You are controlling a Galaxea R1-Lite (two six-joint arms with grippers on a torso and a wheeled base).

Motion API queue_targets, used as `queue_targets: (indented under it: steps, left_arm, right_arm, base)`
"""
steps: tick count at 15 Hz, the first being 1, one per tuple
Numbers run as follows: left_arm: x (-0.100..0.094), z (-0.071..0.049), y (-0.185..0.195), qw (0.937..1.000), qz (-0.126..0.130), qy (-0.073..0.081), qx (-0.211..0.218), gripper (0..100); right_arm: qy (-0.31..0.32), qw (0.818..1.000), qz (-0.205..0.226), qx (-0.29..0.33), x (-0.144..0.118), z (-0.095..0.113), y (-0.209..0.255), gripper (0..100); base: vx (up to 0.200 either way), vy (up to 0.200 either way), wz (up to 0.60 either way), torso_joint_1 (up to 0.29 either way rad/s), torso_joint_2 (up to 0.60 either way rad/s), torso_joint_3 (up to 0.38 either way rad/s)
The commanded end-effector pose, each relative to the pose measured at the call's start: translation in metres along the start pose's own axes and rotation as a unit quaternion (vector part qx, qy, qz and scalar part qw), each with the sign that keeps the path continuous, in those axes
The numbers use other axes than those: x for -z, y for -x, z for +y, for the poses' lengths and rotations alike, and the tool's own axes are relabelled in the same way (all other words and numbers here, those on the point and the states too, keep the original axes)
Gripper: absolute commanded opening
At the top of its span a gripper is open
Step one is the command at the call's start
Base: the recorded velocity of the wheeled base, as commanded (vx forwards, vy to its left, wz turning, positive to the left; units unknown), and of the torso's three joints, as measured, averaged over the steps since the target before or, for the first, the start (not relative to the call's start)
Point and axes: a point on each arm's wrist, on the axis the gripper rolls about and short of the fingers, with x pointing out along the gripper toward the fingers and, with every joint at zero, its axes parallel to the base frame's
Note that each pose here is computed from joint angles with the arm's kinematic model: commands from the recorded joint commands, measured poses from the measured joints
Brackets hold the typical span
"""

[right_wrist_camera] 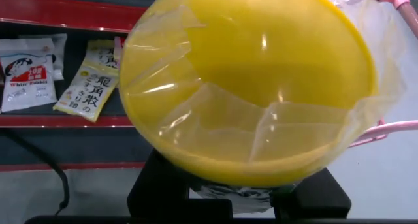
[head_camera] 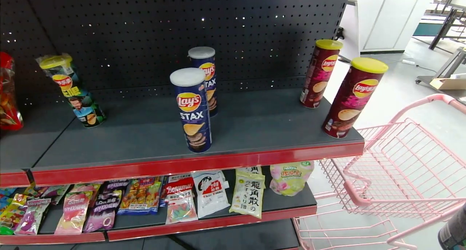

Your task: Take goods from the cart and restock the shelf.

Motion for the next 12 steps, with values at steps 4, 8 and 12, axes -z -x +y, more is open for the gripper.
queue_targets:
  steps: [4,8,12]
  left_arm:
    - [0.0009,0.0001,0.0019,1.0000,-0.005,0.001,-0.003,100]
    - [0.0011,0.0002,0.0028,1.0000,-0.008,-0.003,-0.003,100]
    - [0.0013,0.0003,0.0036,0.9999,-0.011,-0.005,-0.004,100]
  right_arm:
    - [0.004,1.000,-0.008,0.003,0.0039,-0.0001,0.0045,0]
    - [0.005,1.000,-0.009,0.002,0.0035,-0.0001,0.0047,0]
    - [0.009,1.000,-0.011,0.002,0.0032,-0.0002,0.0047,0]
  base:
    - [0.000,0.200,0.00,0.000,0.00,0.000]
    - [0.000,0.200,0.00,0.002,0.00,0.002]
    - [0.000,0.200,0.00,0.001,0.00,0.002]
